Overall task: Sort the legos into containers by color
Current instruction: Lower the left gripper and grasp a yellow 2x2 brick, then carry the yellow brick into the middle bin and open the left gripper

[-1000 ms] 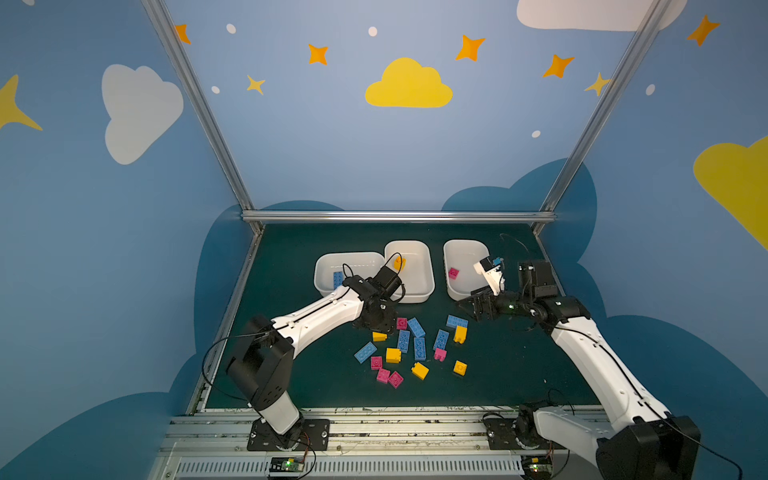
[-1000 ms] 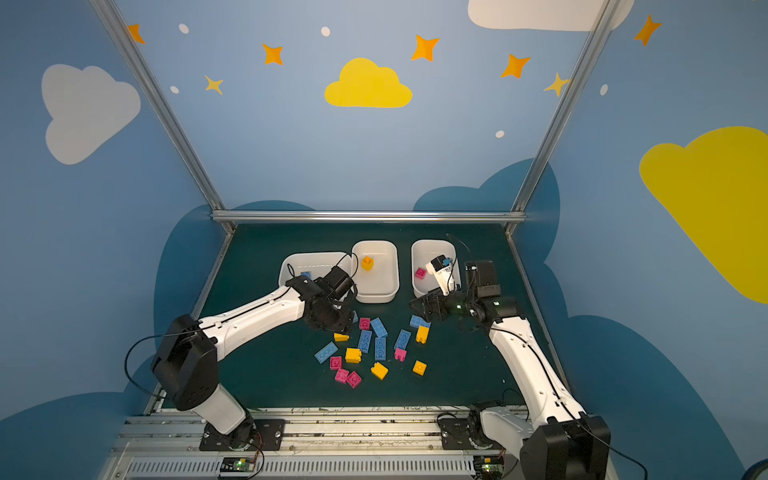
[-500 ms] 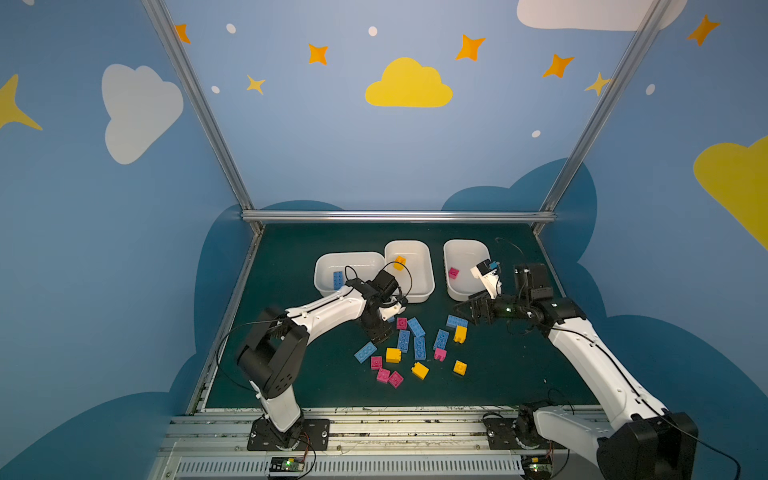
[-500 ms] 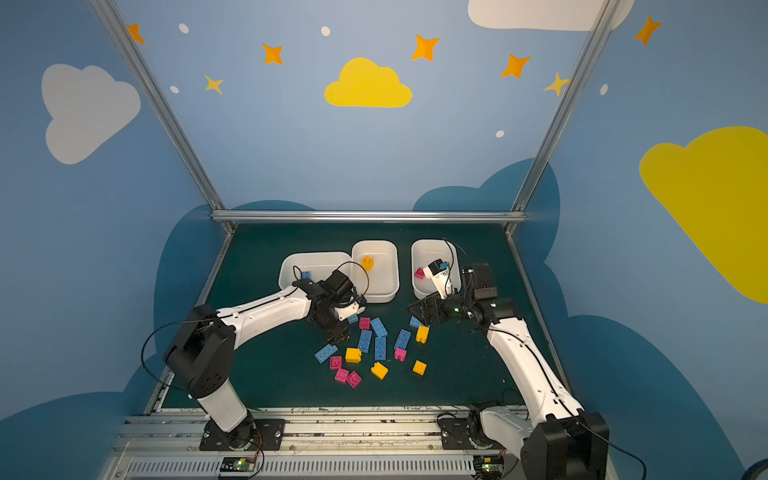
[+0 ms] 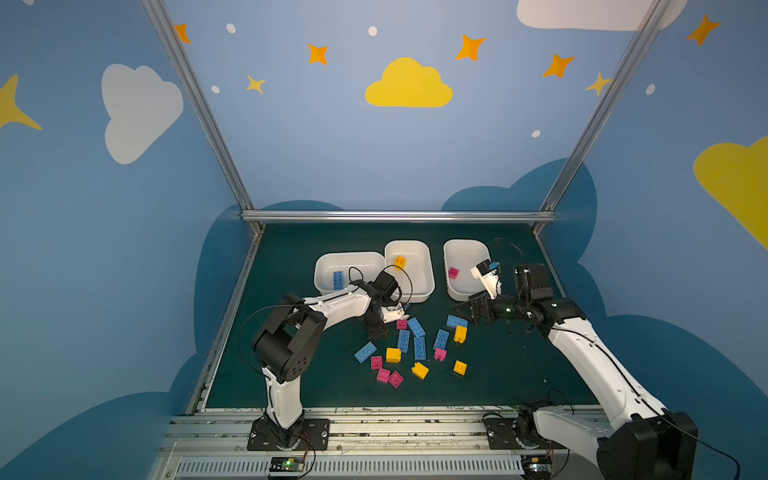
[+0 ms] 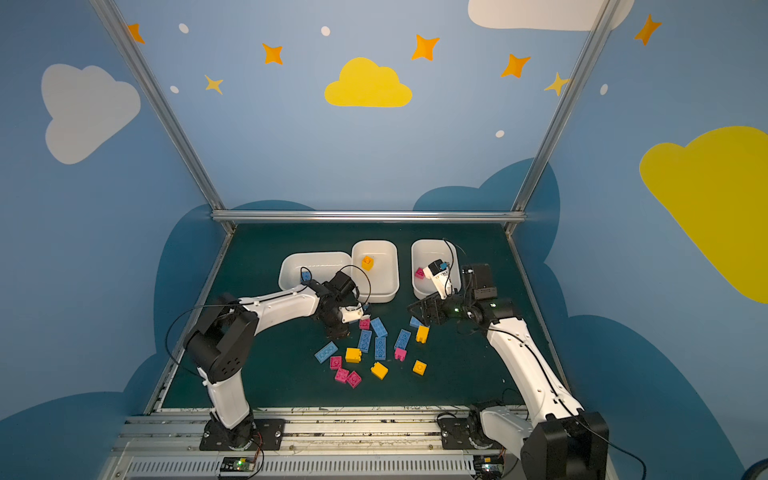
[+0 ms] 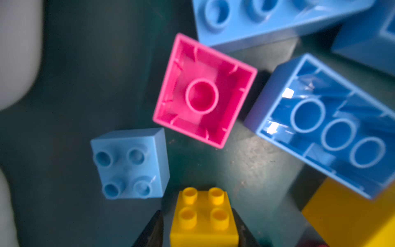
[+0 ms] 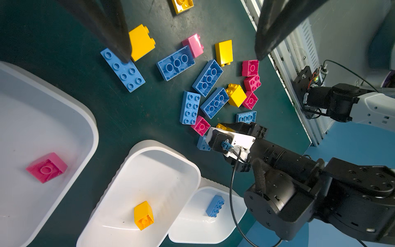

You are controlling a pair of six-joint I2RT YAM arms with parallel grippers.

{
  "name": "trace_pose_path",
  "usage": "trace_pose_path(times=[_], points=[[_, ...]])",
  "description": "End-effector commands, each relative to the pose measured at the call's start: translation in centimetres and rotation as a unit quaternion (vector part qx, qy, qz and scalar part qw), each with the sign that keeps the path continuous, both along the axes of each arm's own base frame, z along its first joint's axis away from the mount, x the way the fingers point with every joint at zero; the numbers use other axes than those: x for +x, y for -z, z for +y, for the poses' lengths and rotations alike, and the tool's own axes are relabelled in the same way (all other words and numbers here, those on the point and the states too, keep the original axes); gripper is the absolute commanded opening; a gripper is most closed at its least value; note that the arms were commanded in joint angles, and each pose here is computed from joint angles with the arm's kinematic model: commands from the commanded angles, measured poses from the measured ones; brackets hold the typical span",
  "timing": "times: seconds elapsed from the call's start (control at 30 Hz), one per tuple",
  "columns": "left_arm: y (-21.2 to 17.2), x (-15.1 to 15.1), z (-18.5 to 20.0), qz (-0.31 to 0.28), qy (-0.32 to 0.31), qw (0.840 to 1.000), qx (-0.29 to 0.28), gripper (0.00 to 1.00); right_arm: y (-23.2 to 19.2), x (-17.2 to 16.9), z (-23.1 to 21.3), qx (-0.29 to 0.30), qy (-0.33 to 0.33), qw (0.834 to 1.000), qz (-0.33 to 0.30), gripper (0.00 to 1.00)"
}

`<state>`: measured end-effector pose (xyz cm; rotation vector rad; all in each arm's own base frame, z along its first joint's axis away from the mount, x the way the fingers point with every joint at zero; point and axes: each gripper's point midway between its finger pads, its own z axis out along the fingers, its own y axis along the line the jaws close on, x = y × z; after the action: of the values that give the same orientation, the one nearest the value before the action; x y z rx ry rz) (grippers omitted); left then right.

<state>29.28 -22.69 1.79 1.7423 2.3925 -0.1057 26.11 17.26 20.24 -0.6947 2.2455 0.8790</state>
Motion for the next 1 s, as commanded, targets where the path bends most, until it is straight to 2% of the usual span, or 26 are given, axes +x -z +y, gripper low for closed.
trace_pose_path(times=[0.0, 0.1, 0.23, 0.43, 0.57, 0.67, 0.87, 0.97], points=[[-0.2, 0.0, -0.4, 0.008, 0.014, 1.0, -0.009, 0.34, 0.3, -0.1, -0.1, -0.002, 0.003, 1.0, 0.005, 0.89], [-0.9, -0.1, -0.3, 0.014, -0.001, 1.0, -0.015, 0.27, 0.3, -0.1, -0.3, -0.003, 0.006, 1.0, 0.005, 0.89], [-3.1, -0.4, -0.5, 0.019, -0.021, 0.999, -0.029, 0.27, 0.1, 0.1, -0.6, -0.002, 0.014, 1.0, 0.002, 0.89], [-9.1, 0.1, -2.7, 0.031, -0.102, 0.989, -0.1, 0.29, -0.7, 0.6, -0.7, 0.012, 0.026, 1.0, -0.008, 0.89], [-12.2, 3.3, -5.0, 0.007, -0.166, 0.974, -0.155, 0.29, -1.2, 0.9, -0.7, 0.023, 0.031, 0.999, -0.012, 0.89], [-13.2, 6.7, -6.3, -0.021, -0.22, 0.96, -0.174, 0.28, -1.5, 1.2, -0.7, 0.027, 0.034, 0.999, -0.015, 0.89], [-12.4, 11.8, -8.6, -0.037, -0.282, 0.942, -0.176, 0.29, -2.1, 1.6, -0.9, 0.029, 0.04, 0.999, -0.022, 0.89], [-10.7, 14.0, -8.9, -0.046, -0.305, 0.939, -0.15, 0.29, -2.1, 1.7, -1.1, 0.028, 0.041, 0.998, -0.023, 0.89]])
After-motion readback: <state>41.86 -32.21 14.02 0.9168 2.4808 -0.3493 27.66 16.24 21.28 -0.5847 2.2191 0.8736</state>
